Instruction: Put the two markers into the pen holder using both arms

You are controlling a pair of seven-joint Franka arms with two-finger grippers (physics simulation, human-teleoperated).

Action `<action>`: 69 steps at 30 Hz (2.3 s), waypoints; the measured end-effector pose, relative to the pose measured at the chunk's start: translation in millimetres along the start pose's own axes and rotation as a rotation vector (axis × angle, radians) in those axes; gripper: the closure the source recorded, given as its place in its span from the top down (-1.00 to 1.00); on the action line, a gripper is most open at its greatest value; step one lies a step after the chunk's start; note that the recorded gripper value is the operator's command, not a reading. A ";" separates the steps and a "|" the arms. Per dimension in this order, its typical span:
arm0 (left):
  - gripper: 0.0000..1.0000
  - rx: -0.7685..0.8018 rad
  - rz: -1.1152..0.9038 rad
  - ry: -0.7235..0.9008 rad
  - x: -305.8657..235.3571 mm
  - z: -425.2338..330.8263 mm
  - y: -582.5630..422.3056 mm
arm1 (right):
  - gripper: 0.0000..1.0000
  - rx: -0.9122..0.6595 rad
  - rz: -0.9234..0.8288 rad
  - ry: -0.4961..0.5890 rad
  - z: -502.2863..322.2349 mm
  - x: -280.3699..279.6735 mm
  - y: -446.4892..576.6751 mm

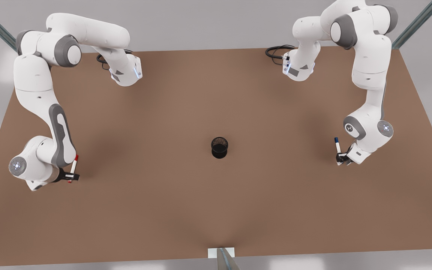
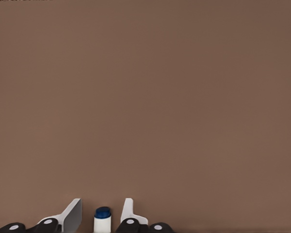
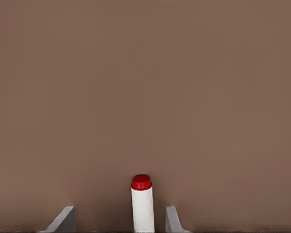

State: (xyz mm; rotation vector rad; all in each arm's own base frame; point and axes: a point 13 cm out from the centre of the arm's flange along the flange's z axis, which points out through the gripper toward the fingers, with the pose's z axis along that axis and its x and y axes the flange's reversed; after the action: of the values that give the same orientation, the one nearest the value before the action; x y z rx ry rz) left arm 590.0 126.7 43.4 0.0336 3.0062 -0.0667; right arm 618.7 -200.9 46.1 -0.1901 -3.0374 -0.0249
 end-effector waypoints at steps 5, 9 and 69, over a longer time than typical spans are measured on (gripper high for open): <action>-0.01 -0.004 0.025 0.001 0.4 4.1 0.7 | 0.31 -0.009 -0.016 0.008 4.4 10.1 -9.3; -0.23 -0.006 0.040 0.003 1.5 6.6 1.3 | 0.31 -0.013 -0.032 0.007 13.2 13.8 -14.0; -0.57 0.088 -0.059 0.215 13.6 -227.4 -618.6 | -0.50 -0.282 -0.671 -0.401 -321.4 11.1 511.9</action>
State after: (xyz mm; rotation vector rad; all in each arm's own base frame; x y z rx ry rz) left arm 530.6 -480.5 293.1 -0.0421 3.2170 -0.2154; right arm 702.9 301.1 372.2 0.9105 -3.3021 -0.5186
